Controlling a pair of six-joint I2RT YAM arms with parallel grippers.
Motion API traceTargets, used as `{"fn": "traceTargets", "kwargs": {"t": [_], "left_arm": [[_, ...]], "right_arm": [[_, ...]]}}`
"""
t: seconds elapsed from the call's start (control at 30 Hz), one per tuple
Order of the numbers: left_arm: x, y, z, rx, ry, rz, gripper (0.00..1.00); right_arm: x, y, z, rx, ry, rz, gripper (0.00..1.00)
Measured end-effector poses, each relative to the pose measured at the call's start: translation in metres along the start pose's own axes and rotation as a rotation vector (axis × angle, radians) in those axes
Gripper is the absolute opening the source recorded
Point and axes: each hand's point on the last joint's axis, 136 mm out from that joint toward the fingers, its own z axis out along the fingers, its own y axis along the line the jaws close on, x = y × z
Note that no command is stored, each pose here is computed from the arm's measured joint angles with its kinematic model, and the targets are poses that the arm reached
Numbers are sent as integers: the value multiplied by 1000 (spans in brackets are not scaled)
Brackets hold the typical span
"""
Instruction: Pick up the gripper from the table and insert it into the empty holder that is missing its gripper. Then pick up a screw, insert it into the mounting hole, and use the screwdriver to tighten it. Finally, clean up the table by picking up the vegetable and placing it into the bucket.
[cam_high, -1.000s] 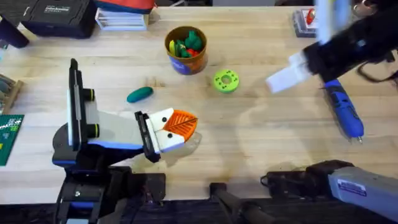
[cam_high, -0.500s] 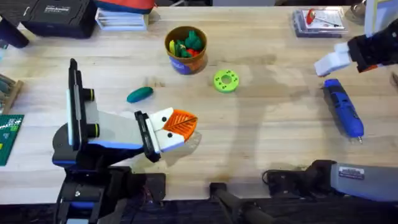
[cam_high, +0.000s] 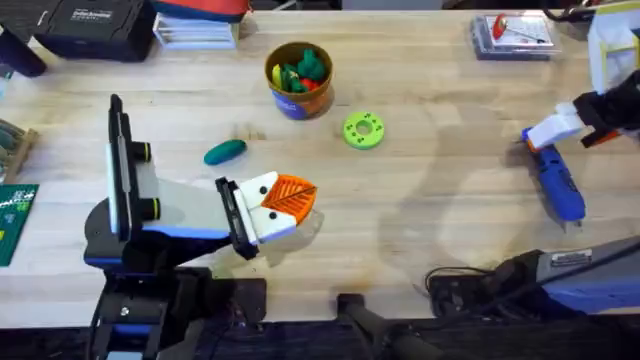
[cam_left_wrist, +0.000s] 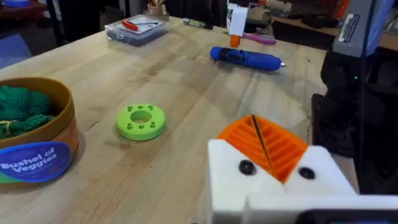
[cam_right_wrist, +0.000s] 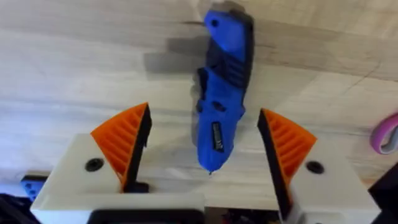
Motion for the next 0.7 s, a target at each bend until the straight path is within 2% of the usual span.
{"fn": "traceTargets", "kwargs": {"t": [0.23, 0.53, 0.7], "left_arm": [[0, 0, 0, 0, 0, 0, 5], [0, 0, 0, 0, 0, 0, 5], [0, 0, 0, 0, 0, 0, 5]], "right_arm": [[-13, -16, 22, -16, -27, 26, 994], [-10, -9, 65, -113, 77, 21, 993], [-8, -9, 68, -115, 94, 21, 990]]}}
